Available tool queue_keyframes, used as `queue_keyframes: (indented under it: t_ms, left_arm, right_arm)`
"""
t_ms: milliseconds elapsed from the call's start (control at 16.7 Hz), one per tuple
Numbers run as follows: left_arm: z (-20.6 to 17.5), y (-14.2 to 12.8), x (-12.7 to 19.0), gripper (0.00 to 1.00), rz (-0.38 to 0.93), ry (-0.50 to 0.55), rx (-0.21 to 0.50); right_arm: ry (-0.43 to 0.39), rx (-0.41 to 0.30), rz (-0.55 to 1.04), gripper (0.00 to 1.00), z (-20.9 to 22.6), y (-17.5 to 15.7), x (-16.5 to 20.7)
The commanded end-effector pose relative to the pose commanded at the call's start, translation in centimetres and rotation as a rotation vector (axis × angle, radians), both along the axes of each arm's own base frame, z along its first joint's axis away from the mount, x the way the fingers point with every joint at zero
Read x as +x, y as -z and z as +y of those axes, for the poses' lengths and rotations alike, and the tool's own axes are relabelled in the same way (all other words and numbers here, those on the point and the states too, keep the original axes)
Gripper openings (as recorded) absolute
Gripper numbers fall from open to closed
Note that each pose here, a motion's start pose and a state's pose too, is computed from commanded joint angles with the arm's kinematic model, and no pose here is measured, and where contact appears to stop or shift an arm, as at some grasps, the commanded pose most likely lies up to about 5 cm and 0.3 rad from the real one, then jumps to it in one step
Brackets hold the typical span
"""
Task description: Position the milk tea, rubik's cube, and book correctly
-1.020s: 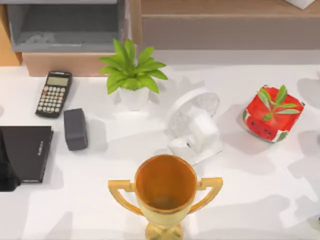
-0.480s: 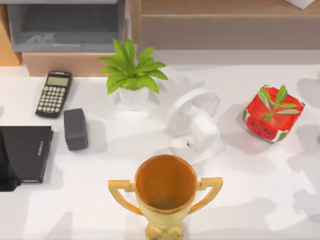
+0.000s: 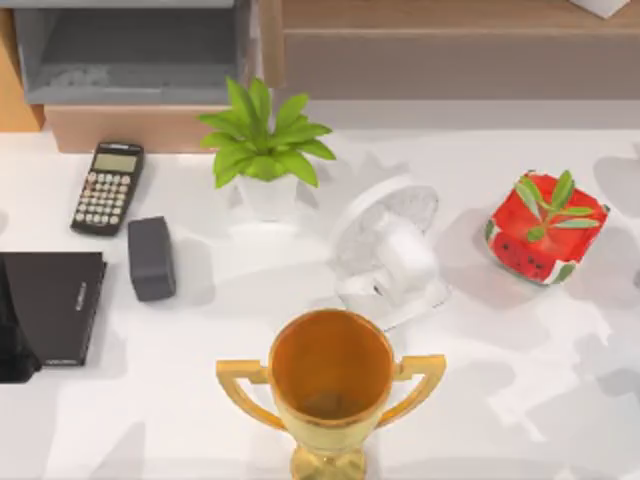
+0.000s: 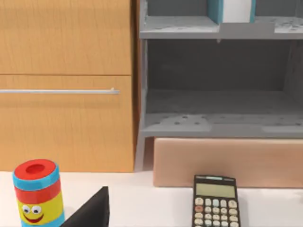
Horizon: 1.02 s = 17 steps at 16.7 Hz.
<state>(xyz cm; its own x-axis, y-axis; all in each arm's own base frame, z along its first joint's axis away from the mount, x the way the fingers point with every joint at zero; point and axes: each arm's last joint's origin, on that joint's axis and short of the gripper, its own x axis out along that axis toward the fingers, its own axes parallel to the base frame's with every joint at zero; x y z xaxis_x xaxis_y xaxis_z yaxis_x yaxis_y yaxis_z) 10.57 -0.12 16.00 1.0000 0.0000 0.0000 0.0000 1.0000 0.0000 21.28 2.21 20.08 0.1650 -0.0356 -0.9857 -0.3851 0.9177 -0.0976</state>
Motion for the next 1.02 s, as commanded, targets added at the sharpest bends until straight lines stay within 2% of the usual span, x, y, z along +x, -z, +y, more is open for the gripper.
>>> queue_keyframes:
  t_ms: [240, 420, 540, 780, 900, 1020]
  left_arm:
    - [0.0, 0.0, 0.0, 1.00, 0.000, 0.000, 0.000]
    - [0.0, 0.0, 0.0, 1.00, 0.000, 0.000, 0.000]
    - [0.0, 0.0, 0.0, 1.00, 0.000, 0.000, 0.000]
    - [0.0, 0.0, 0.0, 1.00, 0.000, 0.000, 0.000]
    - [0.0, 0.0, 0.0, 1.00, 0.000, 0.000, 0.000]
    - [0.0, 0.0, 0.0, 1.00, 0.000, 0.000, 0.000]
  right_arm:
    - [0.040, -0.024, -0.336, 0.00, 1.7, -3.7, 5.1]
    - [0.082, 0.013, -0.644, 0.00, 4.0, -7.4, 9.1]
    - [0.118, 0.074, -0.859, 0.00, 5.9, -10.3, 11.3]
    - [0.200, 0.245, -1.226, 0.00, 9.2, -16.4, 13.2]
    - [0.237, 0.314, -1.335, 0.00, 10.1, -18.4, 13.5]
    - [0.261, 0.350, -1.389, 0.00, 10.6, -19.4, 13.7]
